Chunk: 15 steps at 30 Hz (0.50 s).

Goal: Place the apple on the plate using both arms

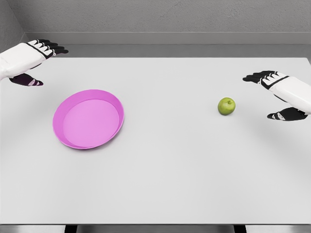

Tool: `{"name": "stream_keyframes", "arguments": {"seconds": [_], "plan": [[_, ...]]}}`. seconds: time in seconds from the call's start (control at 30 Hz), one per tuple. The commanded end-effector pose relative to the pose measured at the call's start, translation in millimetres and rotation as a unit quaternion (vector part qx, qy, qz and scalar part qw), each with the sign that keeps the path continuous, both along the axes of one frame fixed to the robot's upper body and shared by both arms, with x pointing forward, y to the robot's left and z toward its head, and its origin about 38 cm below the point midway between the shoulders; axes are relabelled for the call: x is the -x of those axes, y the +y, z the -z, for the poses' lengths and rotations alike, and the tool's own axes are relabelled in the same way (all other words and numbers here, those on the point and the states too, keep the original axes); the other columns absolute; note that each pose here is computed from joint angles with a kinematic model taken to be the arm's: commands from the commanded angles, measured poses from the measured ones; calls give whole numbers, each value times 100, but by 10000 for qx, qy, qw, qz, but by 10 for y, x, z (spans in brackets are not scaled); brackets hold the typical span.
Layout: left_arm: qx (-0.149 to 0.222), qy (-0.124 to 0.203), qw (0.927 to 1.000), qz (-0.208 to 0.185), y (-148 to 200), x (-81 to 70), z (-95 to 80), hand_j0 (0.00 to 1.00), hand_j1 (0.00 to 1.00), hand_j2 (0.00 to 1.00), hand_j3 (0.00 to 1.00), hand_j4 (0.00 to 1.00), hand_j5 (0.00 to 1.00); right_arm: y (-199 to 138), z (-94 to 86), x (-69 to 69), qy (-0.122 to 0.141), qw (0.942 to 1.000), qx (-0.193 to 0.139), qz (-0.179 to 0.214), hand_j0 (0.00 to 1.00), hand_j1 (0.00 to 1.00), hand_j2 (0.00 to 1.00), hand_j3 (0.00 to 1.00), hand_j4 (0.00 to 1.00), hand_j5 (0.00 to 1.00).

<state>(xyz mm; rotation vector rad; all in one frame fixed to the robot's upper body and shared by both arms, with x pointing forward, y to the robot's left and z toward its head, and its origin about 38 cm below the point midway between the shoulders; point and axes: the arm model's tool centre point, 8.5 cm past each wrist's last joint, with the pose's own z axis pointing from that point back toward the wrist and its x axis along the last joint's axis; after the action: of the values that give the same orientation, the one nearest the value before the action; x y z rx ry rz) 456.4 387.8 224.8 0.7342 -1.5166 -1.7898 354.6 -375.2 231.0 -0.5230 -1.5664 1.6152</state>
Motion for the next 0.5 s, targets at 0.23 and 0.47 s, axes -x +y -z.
{"name": "stream_keyframes", "arguments": {"seconds": [0.23,0.47], "plan": [[-121,-184,9991,368,-248,78,-119,100,100,100,100,100,100,-228,-711,39,-855,9945,150,-587,100,100,100,100,100,100],[-124,-189,9991,371,-250,78,-124,100,100,100,100,100,100,-228,-711,39,-855,9945,150,-587,100,100,100,100,100,100]]}}
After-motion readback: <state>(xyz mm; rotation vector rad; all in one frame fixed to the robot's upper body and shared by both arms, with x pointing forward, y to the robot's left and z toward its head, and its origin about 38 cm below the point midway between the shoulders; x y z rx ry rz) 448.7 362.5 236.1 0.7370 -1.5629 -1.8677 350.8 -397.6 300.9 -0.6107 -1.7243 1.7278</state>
